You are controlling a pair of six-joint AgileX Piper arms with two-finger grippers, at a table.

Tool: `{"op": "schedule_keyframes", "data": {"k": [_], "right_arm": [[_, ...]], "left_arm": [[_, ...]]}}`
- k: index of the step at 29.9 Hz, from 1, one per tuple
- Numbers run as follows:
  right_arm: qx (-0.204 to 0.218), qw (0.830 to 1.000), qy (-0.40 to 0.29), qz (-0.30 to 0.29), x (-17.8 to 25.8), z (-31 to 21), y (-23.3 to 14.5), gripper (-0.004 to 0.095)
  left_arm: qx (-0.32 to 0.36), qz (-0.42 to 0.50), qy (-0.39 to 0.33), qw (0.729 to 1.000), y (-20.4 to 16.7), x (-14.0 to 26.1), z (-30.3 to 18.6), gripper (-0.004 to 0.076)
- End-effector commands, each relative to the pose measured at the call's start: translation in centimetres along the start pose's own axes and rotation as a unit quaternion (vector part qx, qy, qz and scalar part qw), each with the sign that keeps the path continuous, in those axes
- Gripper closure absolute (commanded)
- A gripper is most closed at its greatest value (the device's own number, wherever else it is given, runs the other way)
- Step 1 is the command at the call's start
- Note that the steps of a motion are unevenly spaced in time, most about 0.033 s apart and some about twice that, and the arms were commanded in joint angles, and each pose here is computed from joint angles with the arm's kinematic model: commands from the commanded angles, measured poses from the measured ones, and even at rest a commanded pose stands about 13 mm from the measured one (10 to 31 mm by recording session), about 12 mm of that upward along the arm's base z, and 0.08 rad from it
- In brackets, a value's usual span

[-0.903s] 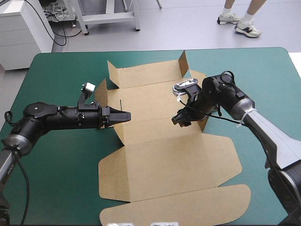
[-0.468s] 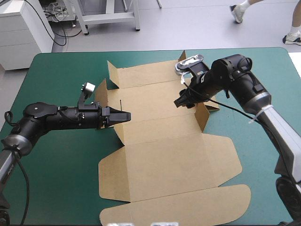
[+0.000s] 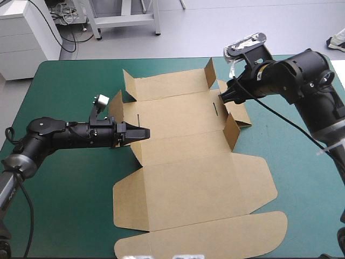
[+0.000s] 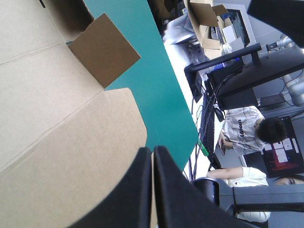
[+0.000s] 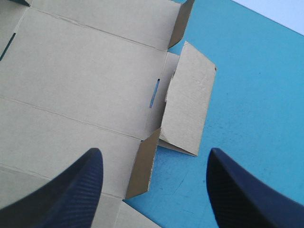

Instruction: Fold the box

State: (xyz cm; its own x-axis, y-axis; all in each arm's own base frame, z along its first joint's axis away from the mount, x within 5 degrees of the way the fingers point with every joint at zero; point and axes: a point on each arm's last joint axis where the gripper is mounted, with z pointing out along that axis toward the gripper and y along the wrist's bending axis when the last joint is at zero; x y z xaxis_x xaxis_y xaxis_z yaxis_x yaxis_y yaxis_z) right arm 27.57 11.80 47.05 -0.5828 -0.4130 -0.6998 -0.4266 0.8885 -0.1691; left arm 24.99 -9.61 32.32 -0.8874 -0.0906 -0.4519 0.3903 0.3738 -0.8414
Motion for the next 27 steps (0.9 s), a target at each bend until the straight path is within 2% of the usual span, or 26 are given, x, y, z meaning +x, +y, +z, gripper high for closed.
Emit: {"op": "schedule_keyframes", "data": {"k": [1, 10, 19, 27], "right_arm": [[0.032, 0.997, -0.069, 0.010, -0.4, -4.0, -1.0, 0.0320], [0.033, 0.996, -0.077, 0.026, -0.1, -4.9, -1.1, 0.0321], [0.006, 0.998, -0.014, 0.058, 1.8, -1.6, -0.8, 0.0324], [-0.021, 0.995, 0.018, 0.098, 3.0, 0.5, -3.0, 0.0346]], "left_arm": [[0.048, 0.017, -0.014, 0.999, -2.3, -0.4, -0.5, 0.0732], [0.051, 0.017, -0.010, 0.998, -2.4, -0.3, -0.5, 0.0732], [0.056, 0.017, -0.004, 0.998, -2.5, -0.2, -0.5, 0.0732], [0.056, 0.018, -0.004, 0.998, -2.5, -0.2, -0.5, 0.0732]]}}
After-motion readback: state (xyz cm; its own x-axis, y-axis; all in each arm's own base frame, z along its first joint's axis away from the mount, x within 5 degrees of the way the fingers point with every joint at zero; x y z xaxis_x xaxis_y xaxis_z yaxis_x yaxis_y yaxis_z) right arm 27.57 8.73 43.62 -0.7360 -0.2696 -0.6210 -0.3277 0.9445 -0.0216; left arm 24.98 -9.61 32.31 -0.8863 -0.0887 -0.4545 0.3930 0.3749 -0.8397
